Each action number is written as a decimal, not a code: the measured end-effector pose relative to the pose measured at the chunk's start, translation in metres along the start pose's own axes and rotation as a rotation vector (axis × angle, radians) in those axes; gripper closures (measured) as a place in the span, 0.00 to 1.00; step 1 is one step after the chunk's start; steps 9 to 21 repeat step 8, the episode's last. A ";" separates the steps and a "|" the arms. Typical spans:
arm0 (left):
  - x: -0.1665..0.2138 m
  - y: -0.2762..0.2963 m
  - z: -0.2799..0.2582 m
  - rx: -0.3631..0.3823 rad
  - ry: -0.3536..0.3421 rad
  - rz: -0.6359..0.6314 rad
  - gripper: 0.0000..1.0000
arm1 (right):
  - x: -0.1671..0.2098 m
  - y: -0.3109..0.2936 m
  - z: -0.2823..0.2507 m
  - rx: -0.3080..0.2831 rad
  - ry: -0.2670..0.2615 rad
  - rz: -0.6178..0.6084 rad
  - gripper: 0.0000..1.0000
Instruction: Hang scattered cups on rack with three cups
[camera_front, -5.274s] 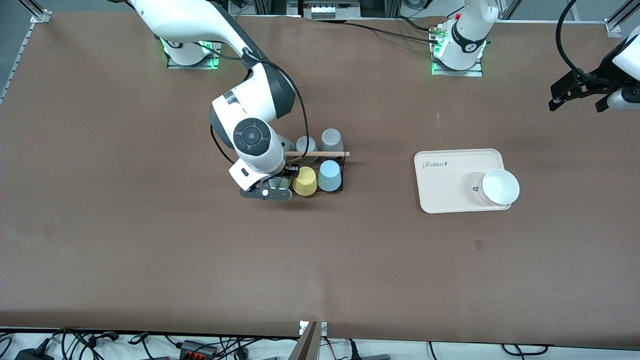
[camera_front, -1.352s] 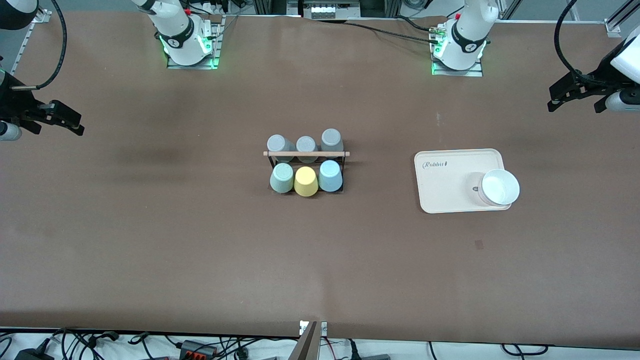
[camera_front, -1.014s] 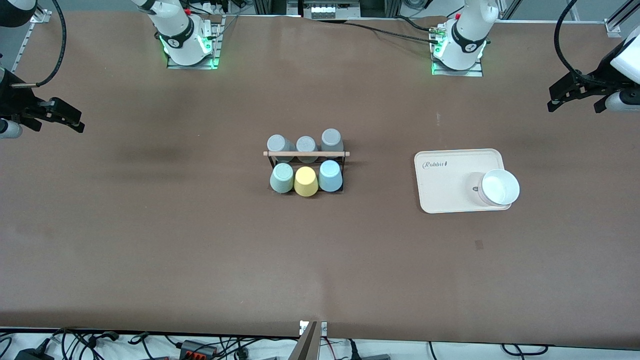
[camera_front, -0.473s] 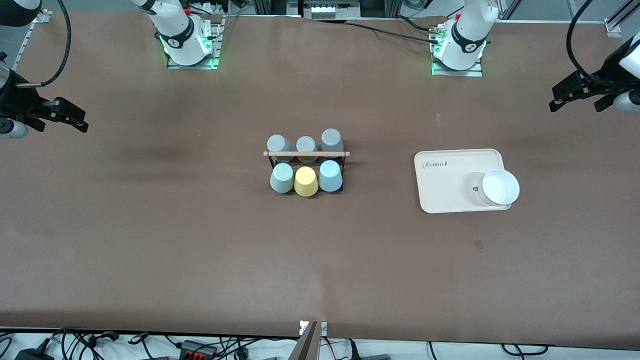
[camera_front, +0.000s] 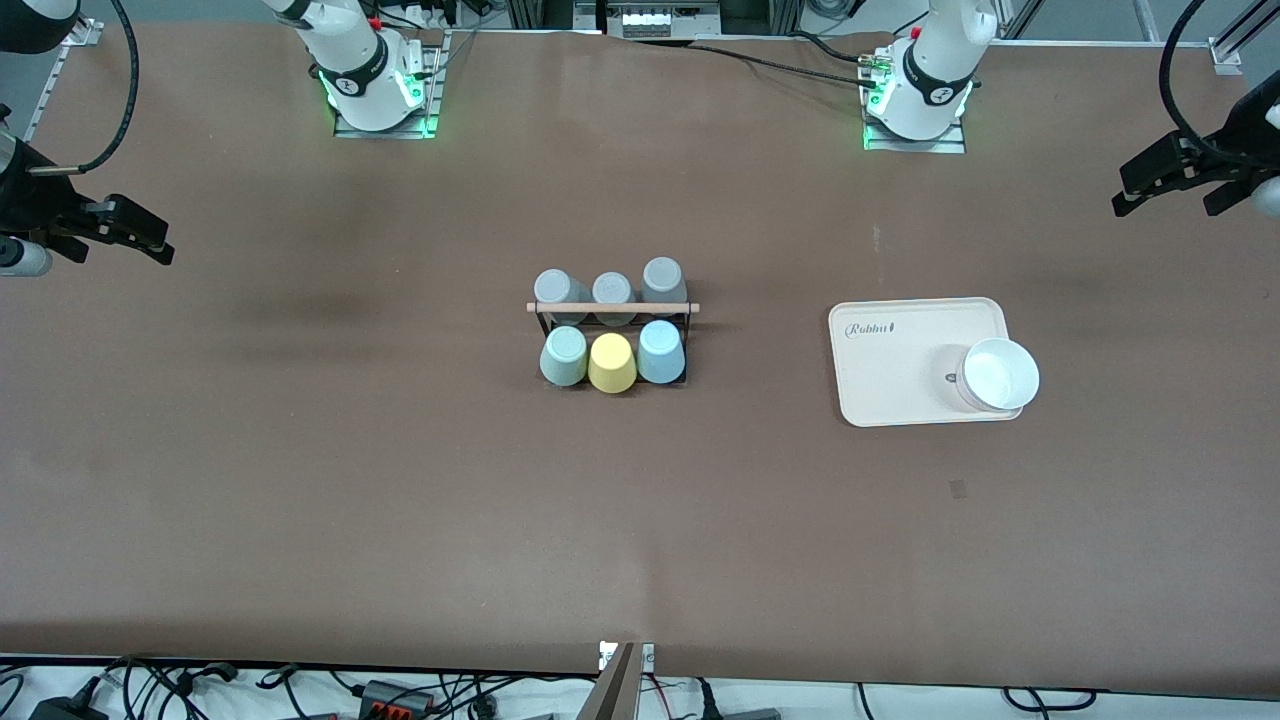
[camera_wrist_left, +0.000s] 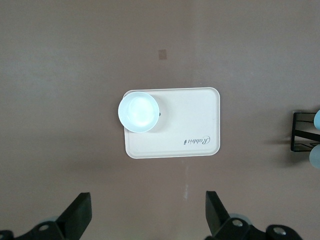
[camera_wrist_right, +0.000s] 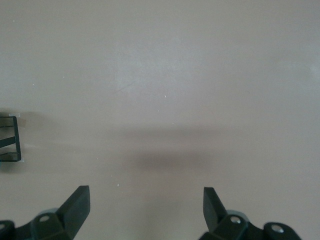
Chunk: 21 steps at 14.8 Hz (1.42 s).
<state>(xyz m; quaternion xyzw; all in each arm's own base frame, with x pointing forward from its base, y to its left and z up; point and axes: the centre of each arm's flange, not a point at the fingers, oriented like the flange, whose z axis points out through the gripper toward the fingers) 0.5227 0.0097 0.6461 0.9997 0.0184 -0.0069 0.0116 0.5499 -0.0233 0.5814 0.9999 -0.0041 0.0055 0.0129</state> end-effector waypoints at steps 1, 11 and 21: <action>0.001 0.000 0.000 0.000 0.000 0.000 0.00 | 0.000 0.000 0.000 0.000 -0.001 0.000 0.00; 0.010 0.000 0.000 0.001 0.003 0.000 0.00 | -0.004 0.000 -0.001 0.001 -0.020 0.000 0.00; 0.010 0.000 0.000 0.001 0.003 0.000 0.00 | -0.004 0.000 -0.001 0.001 -0.020 0.000 0.00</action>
